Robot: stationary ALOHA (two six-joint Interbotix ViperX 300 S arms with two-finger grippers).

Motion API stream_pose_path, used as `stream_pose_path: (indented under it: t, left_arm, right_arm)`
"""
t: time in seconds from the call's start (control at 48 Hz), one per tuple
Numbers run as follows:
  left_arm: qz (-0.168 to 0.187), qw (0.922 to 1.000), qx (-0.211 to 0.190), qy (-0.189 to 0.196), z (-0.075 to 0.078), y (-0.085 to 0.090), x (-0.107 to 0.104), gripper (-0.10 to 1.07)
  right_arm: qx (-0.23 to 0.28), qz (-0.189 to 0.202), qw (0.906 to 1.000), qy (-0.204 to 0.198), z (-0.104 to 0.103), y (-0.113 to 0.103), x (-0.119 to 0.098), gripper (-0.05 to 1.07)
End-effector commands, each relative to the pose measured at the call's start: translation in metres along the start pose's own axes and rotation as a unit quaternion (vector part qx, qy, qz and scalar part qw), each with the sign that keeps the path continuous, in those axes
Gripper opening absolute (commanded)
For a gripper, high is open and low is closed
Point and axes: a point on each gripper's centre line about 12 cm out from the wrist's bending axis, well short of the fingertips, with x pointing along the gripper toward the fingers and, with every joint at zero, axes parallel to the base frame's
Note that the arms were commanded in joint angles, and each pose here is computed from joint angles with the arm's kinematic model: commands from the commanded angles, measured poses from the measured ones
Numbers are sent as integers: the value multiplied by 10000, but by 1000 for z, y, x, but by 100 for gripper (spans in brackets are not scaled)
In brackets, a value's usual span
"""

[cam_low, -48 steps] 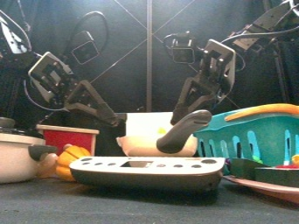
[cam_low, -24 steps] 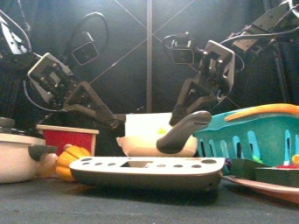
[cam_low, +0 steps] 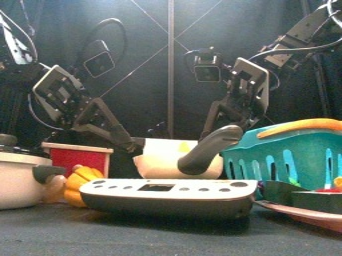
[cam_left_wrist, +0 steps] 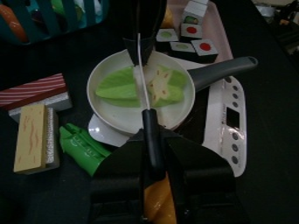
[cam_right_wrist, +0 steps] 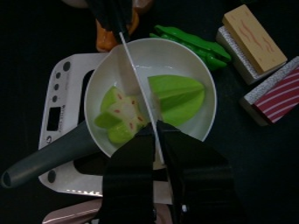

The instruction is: Cut starfruit

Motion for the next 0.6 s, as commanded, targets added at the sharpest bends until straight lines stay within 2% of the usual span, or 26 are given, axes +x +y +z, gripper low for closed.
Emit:
stream_pose_path:
  t: [0.0, 0.271, 0.583]
  left_arm:
    - [-68, 9995, 57, -288, 17, -4, 1, 48]
    - [-98, 9980, 85, -625, 36, -5, -11, 48]
    - [-100, 9970, 118, -762, 43, -4, -16, 48]
  right_arm:
    - [98, 3, 9997, -245, 17, -2, -8, 43]
    - [76, 77, 9988, -472, 28, 1, -21, 43]
    - [-111, 104, 9974, -701, 39, 2, -34, 43]
